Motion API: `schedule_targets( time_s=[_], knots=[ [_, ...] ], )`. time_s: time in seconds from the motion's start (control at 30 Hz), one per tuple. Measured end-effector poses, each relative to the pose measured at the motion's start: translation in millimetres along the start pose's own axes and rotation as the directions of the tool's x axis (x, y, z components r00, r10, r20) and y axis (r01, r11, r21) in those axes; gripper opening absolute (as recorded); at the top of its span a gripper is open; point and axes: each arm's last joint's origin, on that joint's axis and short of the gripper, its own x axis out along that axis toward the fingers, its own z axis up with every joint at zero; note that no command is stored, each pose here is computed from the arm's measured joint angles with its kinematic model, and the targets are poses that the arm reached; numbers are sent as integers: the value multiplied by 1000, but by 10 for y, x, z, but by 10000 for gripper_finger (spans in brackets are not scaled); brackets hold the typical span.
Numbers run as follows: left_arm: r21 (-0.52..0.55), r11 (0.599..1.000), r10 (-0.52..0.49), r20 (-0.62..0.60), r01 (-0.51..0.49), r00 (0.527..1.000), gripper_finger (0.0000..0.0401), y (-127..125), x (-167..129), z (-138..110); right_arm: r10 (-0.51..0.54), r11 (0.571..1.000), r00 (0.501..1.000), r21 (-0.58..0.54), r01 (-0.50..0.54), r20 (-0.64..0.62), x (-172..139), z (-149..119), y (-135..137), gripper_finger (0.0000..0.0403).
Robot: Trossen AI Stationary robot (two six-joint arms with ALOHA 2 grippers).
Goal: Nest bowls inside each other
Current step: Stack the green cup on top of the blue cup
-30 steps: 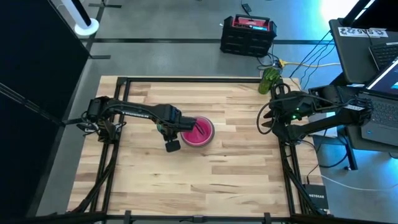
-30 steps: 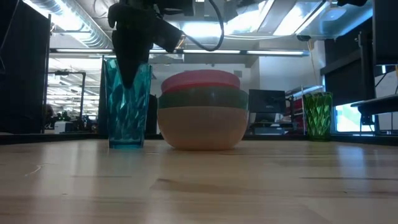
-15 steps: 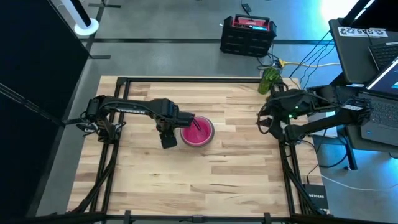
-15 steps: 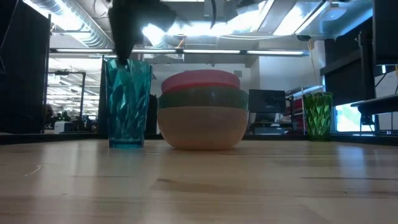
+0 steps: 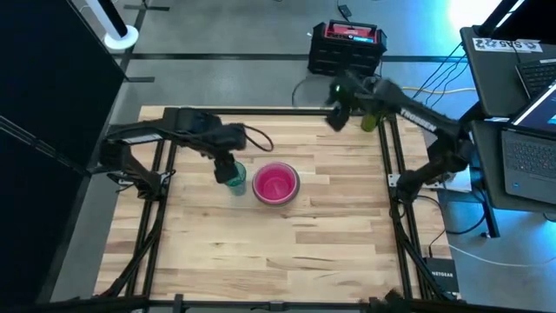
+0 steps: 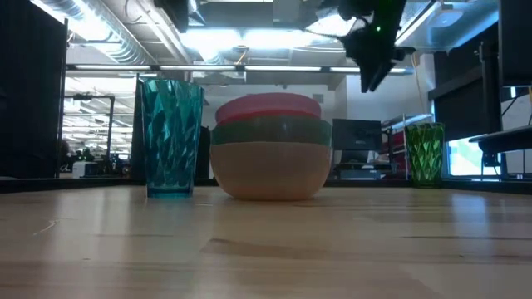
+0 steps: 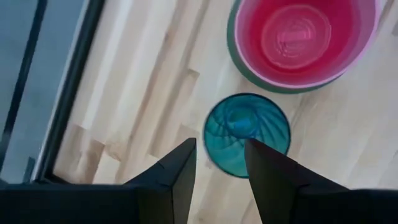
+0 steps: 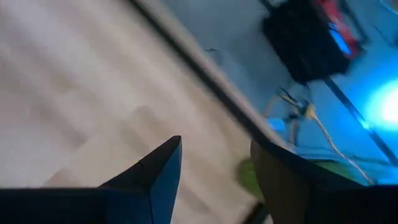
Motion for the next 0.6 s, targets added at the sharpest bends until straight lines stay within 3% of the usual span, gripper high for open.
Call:
schedule_targets(
  time_s=[0.5, 0.6],
  knots=[
    [47, 997, 51, 71, -54, 996, 123, 595, -234, -177, -56, 956, 954, 260, 137, -296, 388, -87, -758, 179],
    [56, 997, 57, 68, -61, 996, 123, 633, -229, -178, -26, 957, 946, 267, 118, -324, 466, -84, -758, 179]
  ],
)
